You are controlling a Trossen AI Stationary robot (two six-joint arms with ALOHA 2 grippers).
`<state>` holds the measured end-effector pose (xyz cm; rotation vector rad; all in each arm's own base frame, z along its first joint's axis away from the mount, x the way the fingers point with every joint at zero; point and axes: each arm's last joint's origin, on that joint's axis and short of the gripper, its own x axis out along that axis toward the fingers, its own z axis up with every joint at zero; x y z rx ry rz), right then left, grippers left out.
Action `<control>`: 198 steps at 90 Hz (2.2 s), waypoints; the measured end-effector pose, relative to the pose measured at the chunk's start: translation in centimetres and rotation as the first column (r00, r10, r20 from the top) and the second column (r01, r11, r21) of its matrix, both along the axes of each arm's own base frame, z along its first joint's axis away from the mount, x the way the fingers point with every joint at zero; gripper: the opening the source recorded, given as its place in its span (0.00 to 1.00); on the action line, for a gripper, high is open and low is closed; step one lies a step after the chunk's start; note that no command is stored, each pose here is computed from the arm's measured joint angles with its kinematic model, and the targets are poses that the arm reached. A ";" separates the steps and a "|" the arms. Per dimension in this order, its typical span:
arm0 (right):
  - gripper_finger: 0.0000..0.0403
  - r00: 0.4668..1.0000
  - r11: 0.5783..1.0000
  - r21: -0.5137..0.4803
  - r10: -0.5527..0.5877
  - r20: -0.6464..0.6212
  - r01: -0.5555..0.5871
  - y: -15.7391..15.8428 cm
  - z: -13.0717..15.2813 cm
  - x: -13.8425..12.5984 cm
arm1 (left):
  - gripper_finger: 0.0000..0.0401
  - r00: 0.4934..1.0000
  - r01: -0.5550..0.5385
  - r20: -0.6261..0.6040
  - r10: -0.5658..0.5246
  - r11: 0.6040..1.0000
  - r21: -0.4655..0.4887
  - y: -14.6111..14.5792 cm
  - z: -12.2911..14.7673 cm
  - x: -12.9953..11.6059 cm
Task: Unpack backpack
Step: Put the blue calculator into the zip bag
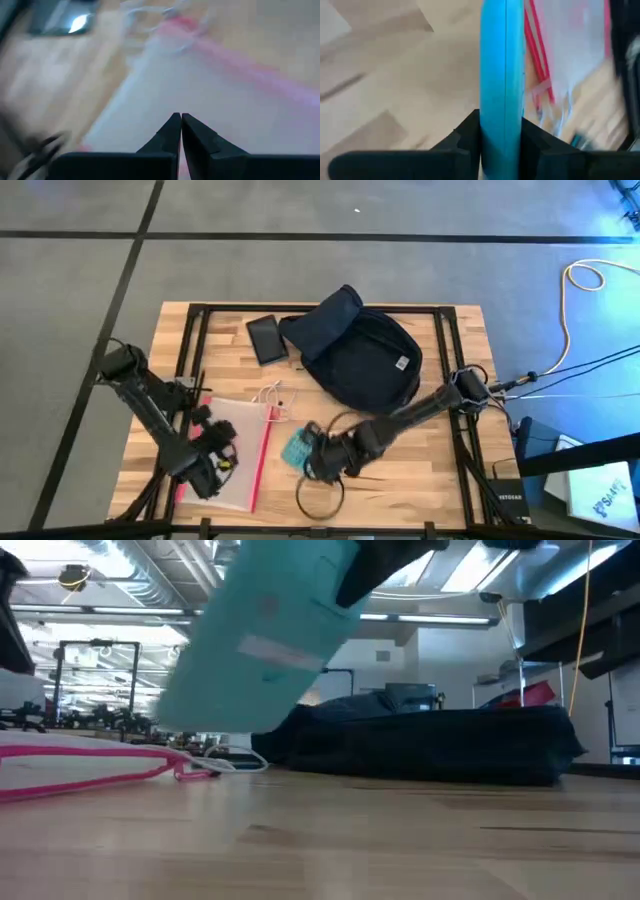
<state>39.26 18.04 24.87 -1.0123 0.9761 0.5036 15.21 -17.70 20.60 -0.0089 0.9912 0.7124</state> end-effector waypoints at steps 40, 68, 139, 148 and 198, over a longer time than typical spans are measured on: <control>0.16 0.959 0.962 -0.186 0.231 0.165 -0.200 0.5 -5.3 1.1 | 0.00 0.833 -0.408 -0.410 0.371 0.913 -0.004 -0.4 -0.8 -3.1; 0.16 0.952 0.969 -0.169 0.215 0.217 -0.181 0.4 -6.1 1.4 | 0.00 0.713 -0.492 -0.604 0.355 0.867 -0.071 -3.1 -3.2 -3.9; 0.16 0.921 0.967 -0.065 0.255 0.296 -0.247 0.8 -8.3 3.3 | 0.00 0.773 -0.405 -0.611 0.172 0.875 -0.267 -6.2 -7.3 -3.0; 0.16 0.907 0.968 -0.061 0.251 0.339 -0.245 0.9 -8.0 3.6 | 0.00 0.789 -0.368 -0.602 0.126 0.881 -0.298 -6.3 -7.4 -2.7; 0.16 0.914 0.945 -0.230 0.292 0.283 -0.231 0.9 -10.8 4.1 | 0.00 0.814 -0.313 -0.574 0.086 0.898 -0.310 -6.0 -7.5 -1.9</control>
